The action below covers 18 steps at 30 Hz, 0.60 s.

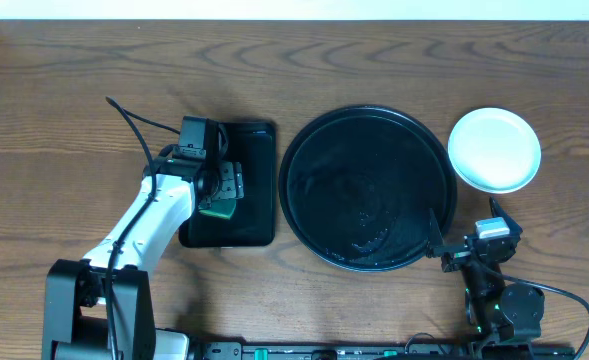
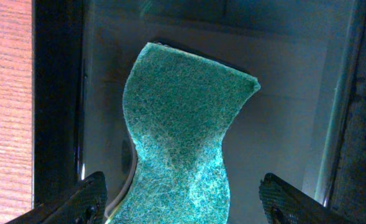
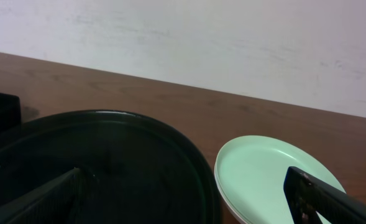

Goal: Clean dirty plates on tray and stack at the side
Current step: 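Open the left gripper to release the sponge on the black tray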

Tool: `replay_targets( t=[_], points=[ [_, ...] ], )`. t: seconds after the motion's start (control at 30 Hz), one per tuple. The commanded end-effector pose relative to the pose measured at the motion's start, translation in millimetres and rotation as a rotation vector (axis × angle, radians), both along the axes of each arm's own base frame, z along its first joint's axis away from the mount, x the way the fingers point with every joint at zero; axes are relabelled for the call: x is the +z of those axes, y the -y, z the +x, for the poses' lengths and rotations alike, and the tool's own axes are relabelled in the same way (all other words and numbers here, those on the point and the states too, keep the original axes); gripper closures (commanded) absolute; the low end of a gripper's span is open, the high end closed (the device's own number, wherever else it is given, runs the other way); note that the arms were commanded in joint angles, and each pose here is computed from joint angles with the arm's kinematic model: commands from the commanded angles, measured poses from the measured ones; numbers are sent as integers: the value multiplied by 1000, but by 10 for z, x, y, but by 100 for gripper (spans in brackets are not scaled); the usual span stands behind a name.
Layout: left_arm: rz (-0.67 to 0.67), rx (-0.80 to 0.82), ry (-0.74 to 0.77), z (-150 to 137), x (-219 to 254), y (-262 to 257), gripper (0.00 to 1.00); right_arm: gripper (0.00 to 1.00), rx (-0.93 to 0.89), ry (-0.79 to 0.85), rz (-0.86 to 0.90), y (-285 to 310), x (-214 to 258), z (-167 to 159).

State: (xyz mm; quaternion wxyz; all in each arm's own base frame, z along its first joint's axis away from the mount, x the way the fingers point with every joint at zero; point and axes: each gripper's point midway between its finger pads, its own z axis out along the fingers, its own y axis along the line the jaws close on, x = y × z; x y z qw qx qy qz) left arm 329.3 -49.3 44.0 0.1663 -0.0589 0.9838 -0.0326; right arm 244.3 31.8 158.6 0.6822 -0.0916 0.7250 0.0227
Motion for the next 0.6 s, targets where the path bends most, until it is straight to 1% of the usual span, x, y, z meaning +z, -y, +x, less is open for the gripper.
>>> replay_targets(
  t=[0.0, 0.3, 0.43, 0.47, 0.57],
  points=[
    [12, -8, -21, -46, -66, -21, 21, 1, -3, 3, -15, 2, -2, -2],
    [5, -7, 26, -14, 82, -17, 21, 1, -3, 3, -15, 2, -2, -2],
    [-7, -7, 106, 25, 334, -11, 21, 1, -3, 3, -15, 2, -2, -2],
    [-15, -7, 159, 40, 504, -8, 21, 1, -3, 3, -15, 2, -2, -2],
    [-29, -6, 256, 43, 814, -8, 21, 1, -3, 3, -15, 2, -2, -2]
  ],
)
